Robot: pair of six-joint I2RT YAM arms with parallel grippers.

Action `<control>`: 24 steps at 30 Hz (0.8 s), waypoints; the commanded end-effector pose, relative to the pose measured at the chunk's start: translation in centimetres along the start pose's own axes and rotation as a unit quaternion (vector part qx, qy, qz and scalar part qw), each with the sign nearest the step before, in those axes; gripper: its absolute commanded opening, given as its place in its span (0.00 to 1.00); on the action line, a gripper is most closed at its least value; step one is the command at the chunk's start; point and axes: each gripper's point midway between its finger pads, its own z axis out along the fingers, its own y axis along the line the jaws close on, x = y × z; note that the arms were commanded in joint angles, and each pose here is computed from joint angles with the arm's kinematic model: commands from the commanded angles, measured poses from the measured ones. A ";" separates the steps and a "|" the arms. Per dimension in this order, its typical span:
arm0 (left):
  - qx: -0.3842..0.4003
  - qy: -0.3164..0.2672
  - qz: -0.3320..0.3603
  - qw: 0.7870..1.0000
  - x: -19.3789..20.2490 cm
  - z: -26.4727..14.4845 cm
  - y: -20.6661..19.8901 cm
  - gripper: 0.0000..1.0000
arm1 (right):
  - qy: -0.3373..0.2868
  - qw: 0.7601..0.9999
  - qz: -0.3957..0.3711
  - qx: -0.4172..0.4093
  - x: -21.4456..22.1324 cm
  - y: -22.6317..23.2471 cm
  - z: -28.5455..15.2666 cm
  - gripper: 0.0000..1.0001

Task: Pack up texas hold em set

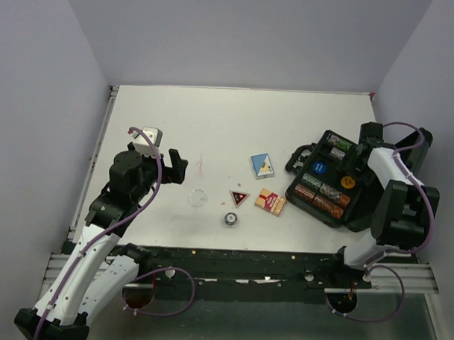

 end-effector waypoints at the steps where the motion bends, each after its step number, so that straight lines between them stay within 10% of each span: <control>1: -0.004 0.000 0.004 1.000 0.0 0.1 0.1 0.99 | -0.047 0.999 0.010 -0.007 -2.5 -0.3 -3.0 0.75; 11: -0.005 0.000 0.004 1.000 0.0 0.1 0.1 0.99 | -0.025 1.000 0.005 0.007 -1.0 -0.6 -1.0 0.54; 24: -0.006 0.000 0.004 1.000 0.0 0.0 0.2 0.99 | -0.006 0.999 -0.001 0.035 0.5 -1.7 0.7 0.51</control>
